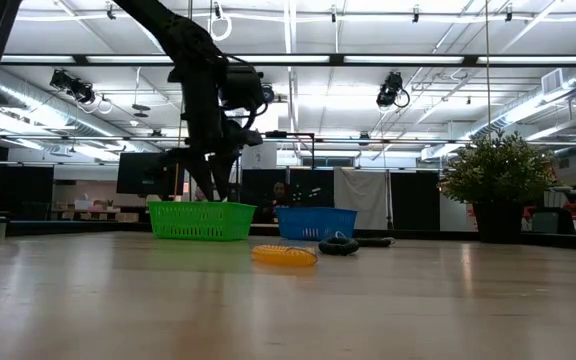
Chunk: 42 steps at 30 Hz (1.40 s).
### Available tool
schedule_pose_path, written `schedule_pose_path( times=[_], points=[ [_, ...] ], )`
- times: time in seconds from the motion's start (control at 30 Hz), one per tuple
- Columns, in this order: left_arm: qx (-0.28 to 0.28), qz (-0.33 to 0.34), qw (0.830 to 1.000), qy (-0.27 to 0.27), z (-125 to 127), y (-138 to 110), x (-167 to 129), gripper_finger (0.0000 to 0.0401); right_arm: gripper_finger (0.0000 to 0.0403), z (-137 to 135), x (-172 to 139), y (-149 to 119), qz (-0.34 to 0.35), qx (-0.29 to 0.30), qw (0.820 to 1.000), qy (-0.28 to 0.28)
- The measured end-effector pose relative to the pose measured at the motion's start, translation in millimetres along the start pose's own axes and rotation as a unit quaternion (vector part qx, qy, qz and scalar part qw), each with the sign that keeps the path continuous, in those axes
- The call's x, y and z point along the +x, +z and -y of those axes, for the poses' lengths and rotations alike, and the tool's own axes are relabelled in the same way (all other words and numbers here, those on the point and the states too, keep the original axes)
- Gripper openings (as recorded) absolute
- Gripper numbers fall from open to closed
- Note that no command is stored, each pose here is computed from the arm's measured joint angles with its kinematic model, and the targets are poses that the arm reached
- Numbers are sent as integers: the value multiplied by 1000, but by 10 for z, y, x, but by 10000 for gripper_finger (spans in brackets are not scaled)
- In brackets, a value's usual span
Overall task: Sort spring keychains into baskets
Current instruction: Put the black spring keychain into the green basket
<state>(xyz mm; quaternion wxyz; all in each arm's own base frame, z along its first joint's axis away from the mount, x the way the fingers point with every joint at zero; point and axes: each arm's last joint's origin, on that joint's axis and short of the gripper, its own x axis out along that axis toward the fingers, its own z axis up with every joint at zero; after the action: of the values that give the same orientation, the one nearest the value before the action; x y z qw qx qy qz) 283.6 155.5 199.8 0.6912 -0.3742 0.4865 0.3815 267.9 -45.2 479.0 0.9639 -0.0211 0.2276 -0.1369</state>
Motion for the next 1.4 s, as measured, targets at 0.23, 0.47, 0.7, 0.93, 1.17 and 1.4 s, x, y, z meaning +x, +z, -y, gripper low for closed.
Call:
schedule_pose_path(
  times=[0.23, 0.47, 0.7, 0.93, 1.17, 1.4],
  points=[
    [36, 122, 991, -43, 104, -8, -481, 44, 104, -2, -1, -39, -20, 4, 1000, 1],
    [65, 272, 947, -158, 149, -214, -1351, 8, 104, 10, -90, -48, -20, 16, 1000, 0],
    [224, 479, 780, -334, 258, -668, -2367, 4, 104, 19, -155, -46, -15, 22, 1000, 0],
    [254, 561, 715, -331, 175, -946, -2720, 3, 104, 19, -158, -69, -27, 18, 999, 0],
    [273, 538, 725, -331, 224, -1002, -2663, 2, 104, 12, -161, -223, -108, 14, 994, 2],
    [281, 527, 735, -322, 260, -992, -2600, 4, 104, -20, 19, -356, -190, 18, 982, 1]
  ],
)
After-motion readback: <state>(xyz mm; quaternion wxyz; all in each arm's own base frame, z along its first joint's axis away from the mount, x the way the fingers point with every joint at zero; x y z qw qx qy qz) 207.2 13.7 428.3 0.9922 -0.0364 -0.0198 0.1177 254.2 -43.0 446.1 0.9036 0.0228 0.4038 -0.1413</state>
